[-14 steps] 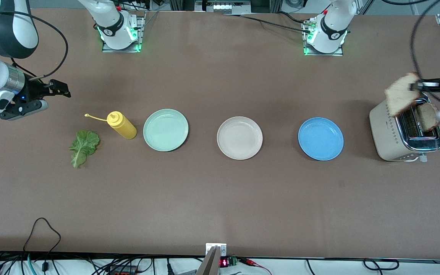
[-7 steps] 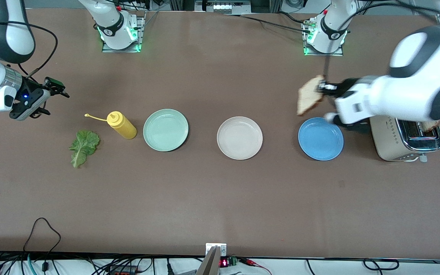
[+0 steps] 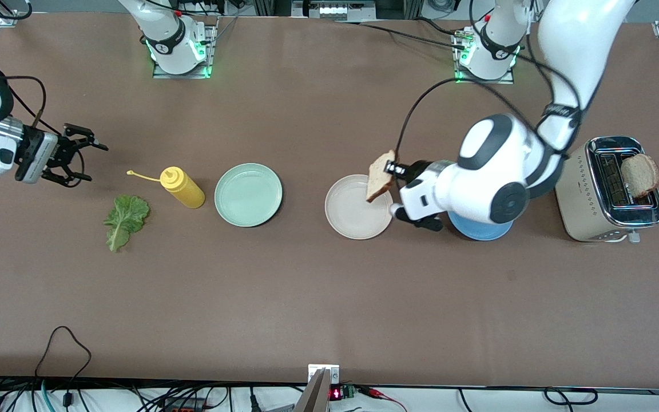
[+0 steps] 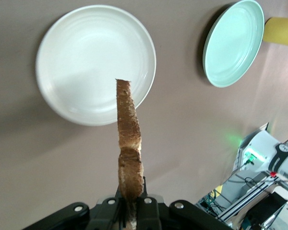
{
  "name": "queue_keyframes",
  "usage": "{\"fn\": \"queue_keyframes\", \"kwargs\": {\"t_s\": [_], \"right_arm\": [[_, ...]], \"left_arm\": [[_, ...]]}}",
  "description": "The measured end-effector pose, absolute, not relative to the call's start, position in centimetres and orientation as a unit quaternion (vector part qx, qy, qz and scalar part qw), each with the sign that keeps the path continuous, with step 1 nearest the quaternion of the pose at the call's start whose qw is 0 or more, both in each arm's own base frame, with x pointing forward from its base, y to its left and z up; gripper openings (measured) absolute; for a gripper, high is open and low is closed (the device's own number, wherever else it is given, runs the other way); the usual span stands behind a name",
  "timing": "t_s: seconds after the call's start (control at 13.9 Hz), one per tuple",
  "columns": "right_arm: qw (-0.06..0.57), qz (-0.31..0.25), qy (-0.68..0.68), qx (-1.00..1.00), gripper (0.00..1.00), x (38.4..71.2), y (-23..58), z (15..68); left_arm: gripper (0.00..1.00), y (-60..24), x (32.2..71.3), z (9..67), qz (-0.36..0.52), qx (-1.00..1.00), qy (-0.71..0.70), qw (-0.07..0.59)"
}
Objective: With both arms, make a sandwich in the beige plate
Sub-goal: 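Lay the bread on the beige plate while the right gripper grasps the bottle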
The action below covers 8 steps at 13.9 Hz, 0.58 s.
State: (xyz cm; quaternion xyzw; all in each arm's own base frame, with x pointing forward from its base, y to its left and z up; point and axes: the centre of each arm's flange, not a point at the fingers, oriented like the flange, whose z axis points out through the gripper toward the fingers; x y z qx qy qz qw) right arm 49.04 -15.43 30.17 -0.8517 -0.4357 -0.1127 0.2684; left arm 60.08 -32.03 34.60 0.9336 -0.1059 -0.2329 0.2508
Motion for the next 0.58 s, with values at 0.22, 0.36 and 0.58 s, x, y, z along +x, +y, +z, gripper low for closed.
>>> {"fn": "queue_keyframes", "kwargs": {"t_s": [0.22,0.36,0.58], "right_arm": [[0.318,-0.169,-0.468,-0.807,1.00,48.9,-14.7,27.6],[0.347,-0.204,-0.479,-0.780,1.00,48.4,-14.9,25.2],[0.389,-0.256,-0.483,-0.741,1.00,47.8,-14.9,20.2]], "left_arm": [[0.09,-34.5,60.2,29.7,-0.227,0.932,-0.094,0.265],[0.09,-35.5,60.2,28.0,-0.226,0.929,-0.082,0.281],[0.09,-35.6,60.6,25.9,-0.220,0.929,-0.067,0.289]]}}
